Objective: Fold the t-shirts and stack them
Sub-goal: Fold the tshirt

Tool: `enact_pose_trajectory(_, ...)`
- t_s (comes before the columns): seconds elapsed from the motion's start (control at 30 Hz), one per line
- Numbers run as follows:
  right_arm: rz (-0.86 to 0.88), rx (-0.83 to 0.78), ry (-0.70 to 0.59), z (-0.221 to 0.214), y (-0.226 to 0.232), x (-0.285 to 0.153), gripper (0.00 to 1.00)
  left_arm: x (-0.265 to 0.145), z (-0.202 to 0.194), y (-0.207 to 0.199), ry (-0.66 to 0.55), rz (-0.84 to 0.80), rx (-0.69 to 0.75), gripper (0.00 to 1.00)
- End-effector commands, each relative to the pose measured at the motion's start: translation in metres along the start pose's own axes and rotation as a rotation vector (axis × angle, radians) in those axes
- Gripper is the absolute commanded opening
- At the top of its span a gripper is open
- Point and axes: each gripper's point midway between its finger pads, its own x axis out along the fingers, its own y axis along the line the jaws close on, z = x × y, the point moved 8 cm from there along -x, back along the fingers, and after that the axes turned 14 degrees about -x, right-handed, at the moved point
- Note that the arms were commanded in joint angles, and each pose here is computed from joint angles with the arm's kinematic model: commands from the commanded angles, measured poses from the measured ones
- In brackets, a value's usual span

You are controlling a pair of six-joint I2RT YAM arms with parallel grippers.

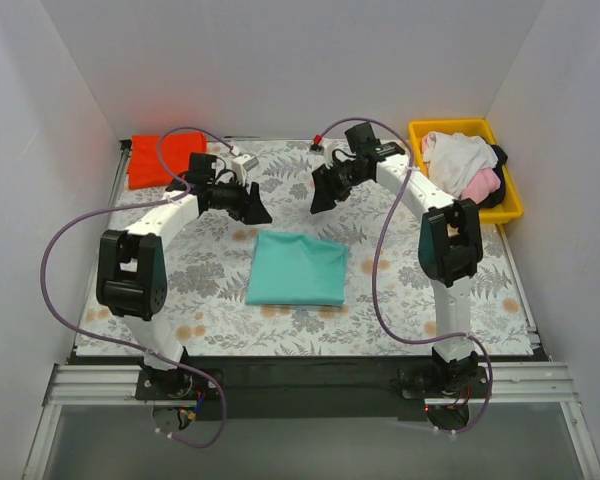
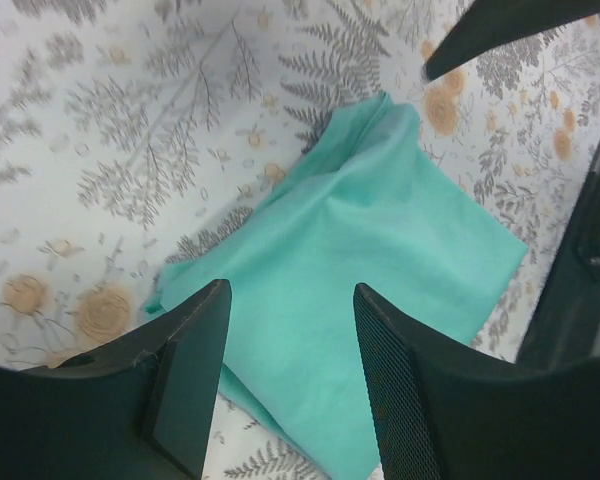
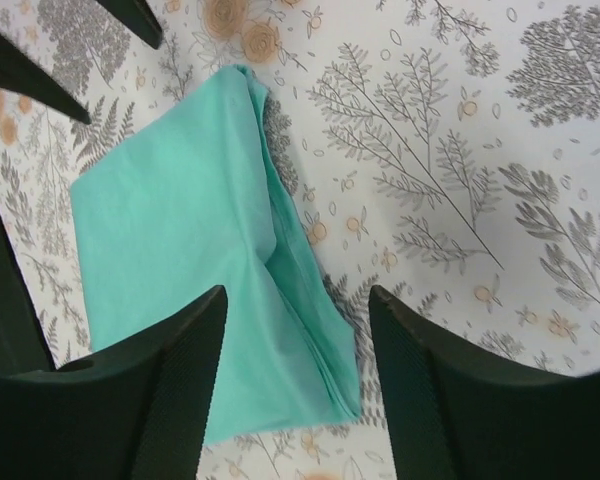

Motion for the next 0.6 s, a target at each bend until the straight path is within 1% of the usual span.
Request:
enact_pose_trajectory(0.0, -0.017, -0.022, 0.016, -0.004, 0.002, -0.036, 0.67, 0.002, -0.014, -0.007, 0.128, -0.037, -0.18, 0.52)
enact_pose_trajectory(0.13, 0.022, -0.022, 0.092, -0.029, 0.011, -0.04, 0.68, 0.009, -0.015, 0.017, 0.162, -0.013, -0.265, 0.52)
enact_pose_trajectory(0.23, 0.048, -0.003, 0.134, -0.045, 0.014, -0.036, 0.68, 0.011, -0.009, 0.024, 0.152, -0.003, -0.271, 0.53)
enact_pose_trajectory(0.3, 0.054, 0.006, 0.168, -0.054, 0.012, -0.031, 0.68, 0.016, -0.008, 0.032, 0.164, 0.018, -0.282, 0.53)
enact_pose_trajectory(0.33, 0.057, 0.01, 0.178, -0.057, 0.011, -0.03, 0.68, 0.018, -0.013, 0.036, 0.192, 0.021, -0.301, 0.53)
enact_pose_trajectory(0.57, 0.072, 0.015, 0.217, -0.072, 0.004, -0.019, 0.68, 0.024, -0.018, 0.054, 0.217, 0.091, -0.265, 0.55)
